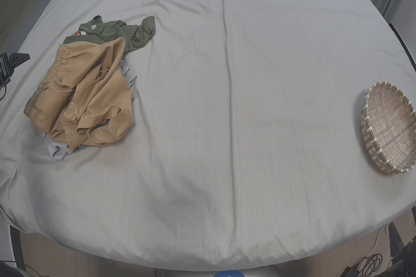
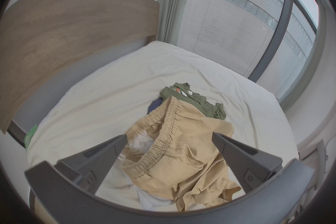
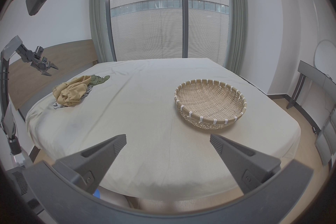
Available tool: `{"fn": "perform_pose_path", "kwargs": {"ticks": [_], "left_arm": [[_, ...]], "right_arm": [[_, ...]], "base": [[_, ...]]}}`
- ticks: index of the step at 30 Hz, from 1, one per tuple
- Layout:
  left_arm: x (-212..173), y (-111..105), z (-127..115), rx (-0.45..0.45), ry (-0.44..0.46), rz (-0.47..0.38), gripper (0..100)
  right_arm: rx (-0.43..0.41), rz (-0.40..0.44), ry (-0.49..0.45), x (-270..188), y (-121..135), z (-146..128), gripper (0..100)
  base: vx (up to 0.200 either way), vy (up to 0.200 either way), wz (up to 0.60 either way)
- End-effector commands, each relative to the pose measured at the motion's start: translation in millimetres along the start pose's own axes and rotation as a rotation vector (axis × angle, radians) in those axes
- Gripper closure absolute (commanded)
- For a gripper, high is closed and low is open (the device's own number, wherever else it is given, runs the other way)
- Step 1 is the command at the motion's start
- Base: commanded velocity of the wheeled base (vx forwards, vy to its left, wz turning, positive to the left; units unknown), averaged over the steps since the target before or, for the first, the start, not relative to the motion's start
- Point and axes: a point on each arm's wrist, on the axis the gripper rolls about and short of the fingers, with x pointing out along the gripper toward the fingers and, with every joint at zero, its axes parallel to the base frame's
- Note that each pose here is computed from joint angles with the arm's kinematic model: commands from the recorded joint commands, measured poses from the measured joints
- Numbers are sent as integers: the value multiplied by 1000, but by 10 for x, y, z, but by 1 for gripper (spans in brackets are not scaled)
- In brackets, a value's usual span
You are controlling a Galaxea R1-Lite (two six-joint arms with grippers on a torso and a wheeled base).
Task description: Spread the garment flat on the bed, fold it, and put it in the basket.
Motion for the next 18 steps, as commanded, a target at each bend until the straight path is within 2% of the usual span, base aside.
{"fn": "perform_pose_path", "kwargs": {"ticks": [1,6,18], "left_arm": [[208,149,-58,-25,56,-33,0],[353,238,-129,-40,95,-36,0],[673,432,-228,-47,102,-24,0]], "right_arm": [[2,0,10,8,-1,-45,0],[3,-2,10,8,-1,-45,0],[2,0,10,8,-1,-45,0]], "base": [[0,0,0],[0,0,0],[0,0,0]]}}
